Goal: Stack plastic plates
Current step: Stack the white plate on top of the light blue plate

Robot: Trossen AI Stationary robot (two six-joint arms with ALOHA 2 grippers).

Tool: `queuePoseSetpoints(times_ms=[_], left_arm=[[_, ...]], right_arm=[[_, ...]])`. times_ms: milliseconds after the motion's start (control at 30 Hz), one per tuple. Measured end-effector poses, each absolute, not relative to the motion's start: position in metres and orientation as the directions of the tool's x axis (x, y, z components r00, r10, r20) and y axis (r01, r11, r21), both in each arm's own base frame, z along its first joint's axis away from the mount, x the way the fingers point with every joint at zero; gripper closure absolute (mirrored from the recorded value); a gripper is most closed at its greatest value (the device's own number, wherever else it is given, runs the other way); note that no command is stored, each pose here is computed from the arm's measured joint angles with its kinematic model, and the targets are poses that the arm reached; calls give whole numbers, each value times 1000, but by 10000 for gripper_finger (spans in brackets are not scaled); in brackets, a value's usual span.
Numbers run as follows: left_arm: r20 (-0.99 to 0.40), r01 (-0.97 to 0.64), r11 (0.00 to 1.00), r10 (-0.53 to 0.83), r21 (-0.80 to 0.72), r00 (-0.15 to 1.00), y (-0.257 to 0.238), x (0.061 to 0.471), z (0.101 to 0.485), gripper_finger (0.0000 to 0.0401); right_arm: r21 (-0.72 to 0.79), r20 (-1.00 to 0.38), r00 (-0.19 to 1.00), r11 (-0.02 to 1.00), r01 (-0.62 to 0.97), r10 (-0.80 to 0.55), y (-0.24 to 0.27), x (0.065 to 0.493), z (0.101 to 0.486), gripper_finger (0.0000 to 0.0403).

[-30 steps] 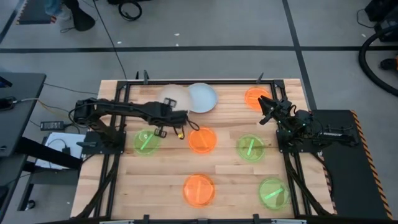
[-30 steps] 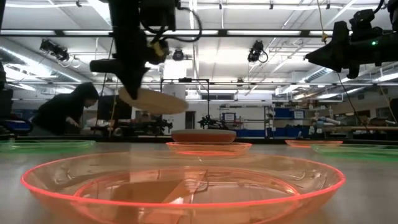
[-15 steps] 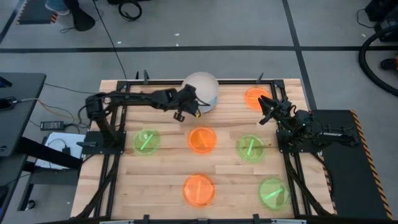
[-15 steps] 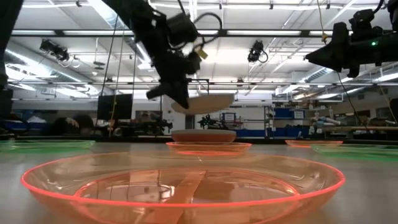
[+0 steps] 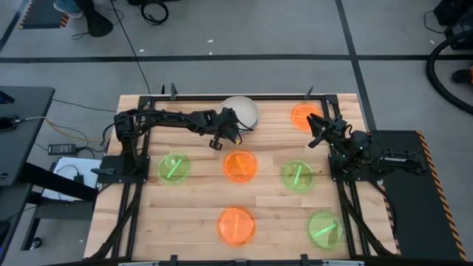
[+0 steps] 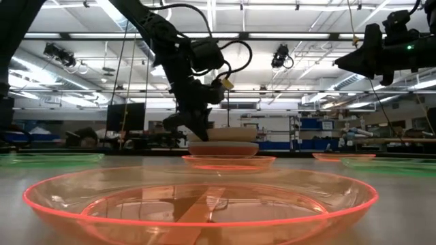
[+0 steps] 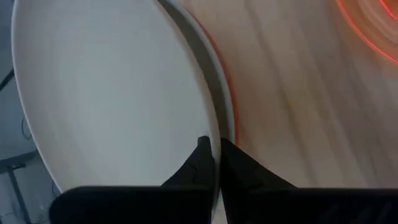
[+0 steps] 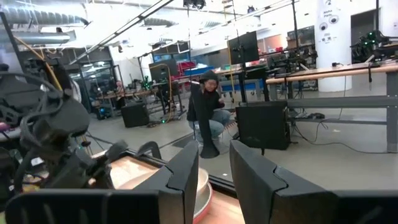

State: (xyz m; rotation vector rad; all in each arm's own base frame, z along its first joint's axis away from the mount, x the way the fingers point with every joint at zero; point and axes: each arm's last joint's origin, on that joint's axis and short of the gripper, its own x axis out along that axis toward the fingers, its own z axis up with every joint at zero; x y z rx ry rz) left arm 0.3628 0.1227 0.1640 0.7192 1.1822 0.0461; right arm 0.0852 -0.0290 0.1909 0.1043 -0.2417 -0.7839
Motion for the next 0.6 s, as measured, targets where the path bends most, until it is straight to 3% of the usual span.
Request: queuePoseSetpoints(times_ms=[600], left_arm=[[-825, 313, 785, 405, 535, 396, 123, 368, 152, 360]], right_arm=[[180, 178, 680, 703, 688, -711, -29, 85, 191, 299]])
